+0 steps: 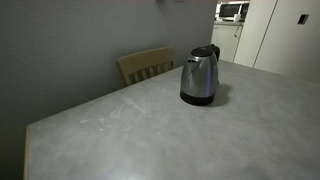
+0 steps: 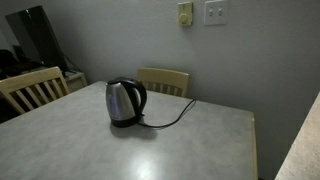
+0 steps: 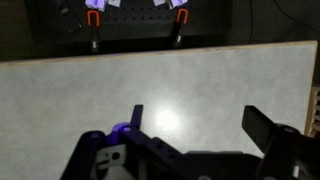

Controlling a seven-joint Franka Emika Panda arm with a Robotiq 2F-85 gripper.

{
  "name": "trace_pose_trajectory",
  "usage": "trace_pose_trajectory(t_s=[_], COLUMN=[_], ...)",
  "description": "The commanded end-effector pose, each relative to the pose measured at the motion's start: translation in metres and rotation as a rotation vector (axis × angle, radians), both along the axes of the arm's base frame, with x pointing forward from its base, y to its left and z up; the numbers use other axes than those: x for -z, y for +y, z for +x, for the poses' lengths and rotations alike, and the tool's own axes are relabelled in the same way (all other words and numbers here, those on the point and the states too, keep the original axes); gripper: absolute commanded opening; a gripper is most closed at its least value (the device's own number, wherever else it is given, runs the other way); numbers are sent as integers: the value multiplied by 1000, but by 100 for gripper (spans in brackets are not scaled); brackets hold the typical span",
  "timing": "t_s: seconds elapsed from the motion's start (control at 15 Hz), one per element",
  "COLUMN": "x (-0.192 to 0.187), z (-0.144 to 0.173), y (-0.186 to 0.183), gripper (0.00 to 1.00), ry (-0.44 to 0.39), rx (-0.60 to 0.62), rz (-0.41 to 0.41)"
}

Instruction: Press the button on the handle of the kettle to open it

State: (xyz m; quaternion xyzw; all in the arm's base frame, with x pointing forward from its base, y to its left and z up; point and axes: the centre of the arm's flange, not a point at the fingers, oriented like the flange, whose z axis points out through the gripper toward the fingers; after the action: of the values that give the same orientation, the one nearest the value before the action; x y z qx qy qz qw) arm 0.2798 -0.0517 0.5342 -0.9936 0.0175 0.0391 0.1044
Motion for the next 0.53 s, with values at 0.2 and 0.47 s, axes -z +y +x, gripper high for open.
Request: trace_pose_trajectory(t_s=[0.2, 0.47], x=[0, 0], z=[0, 25], y=[0, 17], gripper=[100, 100], ry=[0, -194], rx=[0, -66], rz=[0, -19])
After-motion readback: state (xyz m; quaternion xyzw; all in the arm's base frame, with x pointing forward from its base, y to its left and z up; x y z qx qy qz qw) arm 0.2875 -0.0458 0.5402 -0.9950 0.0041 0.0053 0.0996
